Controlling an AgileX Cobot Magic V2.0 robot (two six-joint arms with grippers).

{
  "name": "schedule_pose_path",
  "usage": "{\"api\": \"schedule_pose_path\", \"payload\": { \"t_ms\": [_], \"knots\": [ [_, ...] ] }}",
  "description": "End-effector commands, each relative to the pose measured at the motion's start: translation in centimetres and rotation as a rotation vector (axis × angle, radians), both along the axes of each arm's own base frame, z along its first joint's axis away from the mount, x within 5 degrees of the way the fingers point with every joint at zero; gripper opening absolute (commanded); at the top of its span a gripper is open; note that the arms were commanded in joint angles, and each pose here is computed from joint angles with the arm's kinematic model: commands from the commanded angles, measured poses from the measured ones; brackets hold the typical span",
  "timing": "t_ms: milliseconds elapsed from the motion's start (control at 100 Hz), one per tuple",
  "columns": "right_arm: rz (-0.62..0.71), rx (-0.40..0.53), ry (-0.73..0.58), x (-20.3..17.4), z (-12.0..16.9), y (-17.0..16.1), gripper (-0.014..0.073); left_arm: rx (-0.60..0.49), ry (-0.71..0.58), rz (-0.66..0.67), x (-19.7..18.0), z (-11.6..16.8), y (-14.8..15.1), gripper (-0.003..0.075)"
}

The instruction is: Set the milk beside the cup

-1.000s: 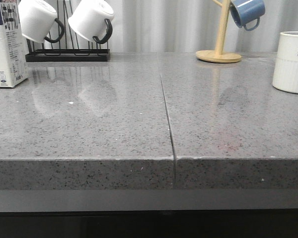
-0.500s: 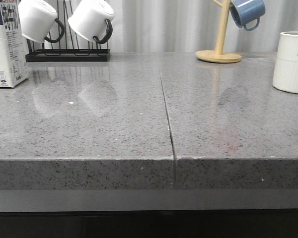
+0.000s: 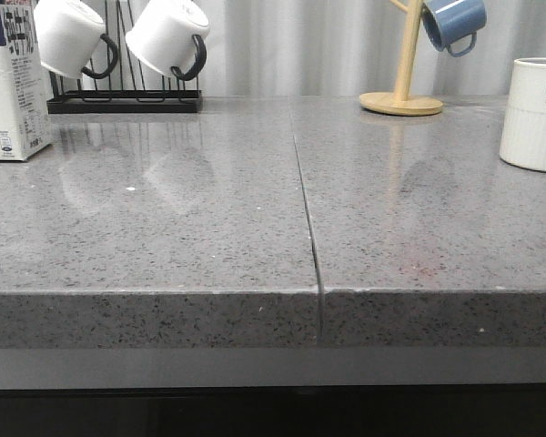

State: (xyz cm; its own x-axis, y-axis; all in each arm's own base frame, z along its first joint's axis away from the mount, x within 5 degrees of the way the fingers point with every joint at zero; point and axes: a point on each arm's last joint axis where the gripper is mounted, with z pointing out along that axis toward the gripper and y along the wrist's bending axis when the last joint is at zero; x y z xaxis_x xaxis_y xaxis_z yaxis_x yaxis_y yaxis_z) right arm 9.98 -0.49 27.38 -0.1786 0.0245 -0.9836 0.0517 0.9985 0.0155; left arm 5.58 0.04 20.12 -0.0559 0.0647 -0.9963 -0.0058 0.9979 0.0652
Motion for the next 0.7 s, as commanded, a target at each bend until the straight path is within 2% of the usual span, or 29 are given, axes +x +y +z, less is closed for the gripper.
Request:
{"api": "schedule_pose_path", "payload": {
  "t_ms": [0,90,140,310,460,690],
  "knots": [
    [-0.005,-0.023,-0.135,1.3,2.1,-0.1,0.0151,-0.001,-0.066,-0.004,0.0,-0.6,0.0,-0.0020],
    [-0.005,-0.024,-0.150,2.7,2.0,-0.2,0.0269,-0.001,-0.066,-0.004,0.0,-0.6,0.0,-0.0020],
    [-0.005,-0.024,-0.165,3.5,2.0,-0.3,0.0296,-0.001,-0.066,-0.004,0.0,-0.6,0.0,-0.0020],
    [-0.007,-0.027,-0.215,6.3,1.4,-0.4,0.0297,-0.001,-0.066,-0.004,0.0,-0.6,0.0,-0.0020],
    [-0.008,-0.027,-0.209,8.9,-0.1,-0.6,0.0297,-0.001,-0.066,-0.004,0.0,-0.6,0.0,-0.0020],
    [-0.095,-0.007,-0.228,11.7,-2.3,-2.3,0.0297,-0.001,-0.066,-0.004,0.0,-0.6,0.0,-0.0020]
  ]
}}
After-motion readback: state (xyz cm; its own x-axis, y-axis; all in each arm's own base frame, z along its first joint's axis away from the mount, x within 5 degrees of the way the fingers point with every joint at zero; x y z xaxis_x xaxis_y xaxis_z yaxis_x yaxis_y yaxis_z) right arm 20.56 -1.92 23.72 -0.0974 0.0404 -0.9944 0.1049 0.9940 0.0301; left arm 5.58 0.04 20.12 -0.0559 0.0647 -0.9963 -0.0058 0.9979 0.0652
